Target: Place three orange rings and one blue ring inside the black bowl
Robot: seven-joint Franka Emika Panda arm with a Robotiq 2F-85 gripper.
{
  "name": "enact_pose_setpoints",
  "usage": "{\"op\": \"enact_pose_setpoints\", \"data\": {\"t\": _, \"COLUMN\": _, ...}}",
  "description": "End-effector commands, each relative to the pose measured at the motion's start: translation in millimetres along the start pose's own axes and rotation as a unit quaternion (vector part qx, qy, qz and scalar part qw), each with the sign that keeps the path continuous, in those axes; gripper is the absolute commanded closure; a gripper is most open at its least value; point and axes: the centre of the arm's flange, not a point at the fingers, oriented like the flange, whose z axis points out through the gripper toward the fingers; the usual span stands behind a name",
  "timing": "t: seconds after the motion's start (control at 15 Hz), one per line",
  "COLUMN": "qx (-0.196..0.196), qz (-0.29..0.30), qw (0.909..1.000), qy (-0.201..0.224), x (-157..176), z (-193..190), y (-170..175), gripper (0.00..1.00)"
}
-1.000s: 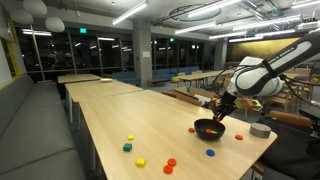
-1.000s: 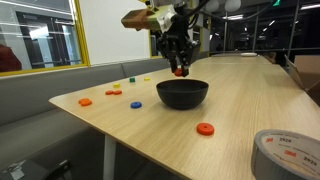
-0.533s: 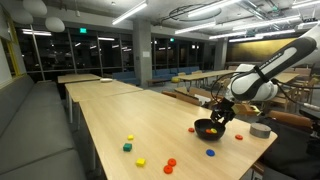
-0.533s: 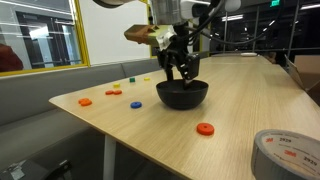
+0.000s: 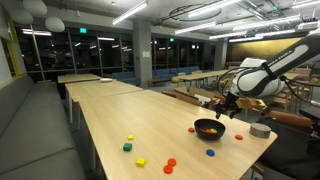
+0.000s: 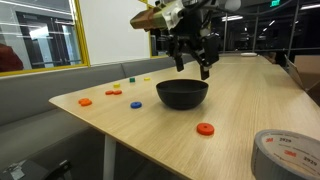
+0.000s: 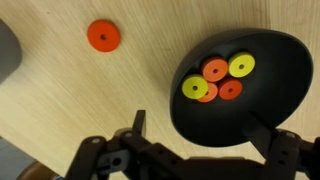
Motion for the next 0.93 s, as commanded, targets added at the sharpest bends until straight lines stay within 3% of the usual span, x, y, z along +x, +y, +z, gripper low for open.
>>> {"op": "enact_pose_setpoints", "data": {"t": 0.0, "qx": -0.054, "qz": 0.046, "qw": 0.9975, "qy": 0.000, "x": -15.4, "z": -34.3, "y": 22.6, "gripper": 0.00}}
{"op": "enact_pose_setpoints", "data": {"t": 0.13, "qx": -0.080, "qz": 0.056, "qw": 0.9950, "qy": -0.022, "x": -21.2, "z": -35.0, "y": 37.3, "gripper": 0.00}}
{"op": "enact_pose_setpoints", "data": {"t": 0.27, "qx": -0.083, "qz": 0.021, "qw": 0.9945, "qy": -0.061, "x": -28.8, "z": -31.7, "y": 45.7, "gripper": 0.00}}
{"op": "enact_pose_setpoints", "data": {"t": 0.6, "qx": -0.043, "qz": -0.111, "qw": 0.9858, "qy": -0.119, "x": -38.3, "z": -4.8, "y": 43.1, "gripper": 0.00}}
{"op": "enact_pose_setpoints", "data": {"t": 0.87, "qx": -0.026, "qz": -0.154, "qw": 0.9787, "qy": -0.133, "x": -37.8, "z": 14.1, "y": 50.9, "gripper": 0.00}}
